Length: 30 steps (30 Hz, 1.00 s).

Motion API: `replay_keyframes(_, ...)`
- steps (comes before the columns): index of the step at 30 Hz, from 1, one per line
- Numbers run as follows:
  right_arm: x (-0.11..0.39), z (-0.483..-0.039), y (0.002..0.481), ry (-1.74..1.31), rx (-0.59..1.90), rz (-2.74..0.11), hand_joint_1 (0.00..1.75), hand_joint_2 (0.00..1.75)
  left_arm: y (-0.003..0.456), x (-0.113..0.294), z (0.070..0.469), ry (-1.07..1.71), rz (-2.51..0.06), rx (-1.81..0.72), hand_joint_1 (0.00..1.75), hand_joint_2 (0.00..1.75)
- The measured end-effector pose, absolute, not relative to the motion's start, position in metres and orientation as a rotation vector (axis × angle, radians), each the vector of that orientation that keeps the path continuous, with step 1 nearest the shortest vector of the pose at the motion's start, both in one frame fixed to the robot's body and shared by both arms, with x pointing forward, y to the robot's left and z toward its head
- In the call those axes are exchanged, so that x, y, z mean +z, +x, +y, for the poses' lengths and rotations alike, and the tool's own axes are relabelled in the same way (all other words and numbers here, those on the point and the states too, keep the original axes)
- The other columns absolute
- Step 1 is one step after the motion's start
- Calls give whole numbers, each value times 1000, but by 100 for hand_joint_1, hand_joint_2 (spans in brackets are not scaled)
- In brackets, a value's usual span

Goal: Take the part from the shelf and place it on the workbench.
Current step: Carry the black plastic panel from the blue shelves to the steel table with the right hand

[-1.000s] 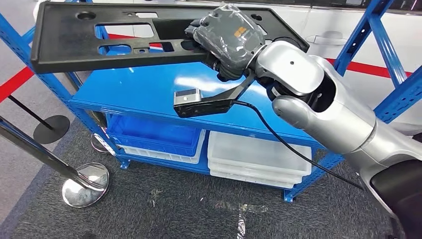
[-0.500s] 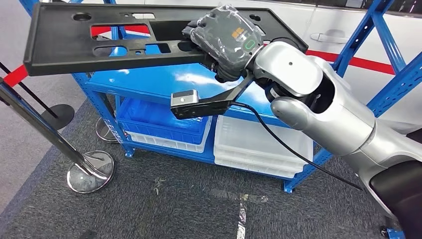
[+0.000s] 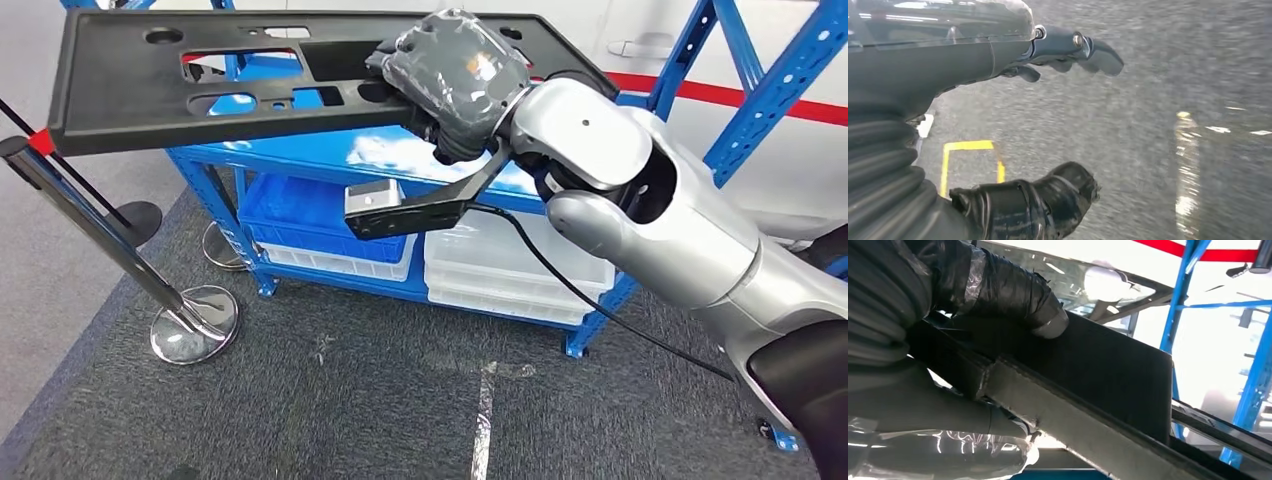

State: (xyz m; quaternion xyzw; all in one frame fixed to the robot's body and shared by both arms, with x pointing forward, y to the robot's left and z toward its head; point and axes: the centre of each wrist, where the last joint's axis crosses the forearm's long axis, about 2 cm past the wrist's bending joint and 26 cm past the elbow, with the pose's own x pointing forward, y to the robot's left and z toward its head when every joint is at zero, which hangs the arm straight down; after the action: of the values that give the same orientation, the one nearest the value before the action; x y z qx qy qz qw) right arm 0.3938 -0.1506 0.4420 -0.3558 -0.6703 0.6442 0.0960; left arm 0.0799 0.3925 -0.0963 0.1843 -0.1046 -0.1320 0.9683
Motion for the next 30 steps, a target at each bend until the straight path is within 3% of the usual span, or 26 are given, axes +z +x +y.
replay_keyframes(30, 440, -150, 398, -1030, 1916, -1961, 175, 175, 92, -94, 392, 372, -205, -297, 0, 175)
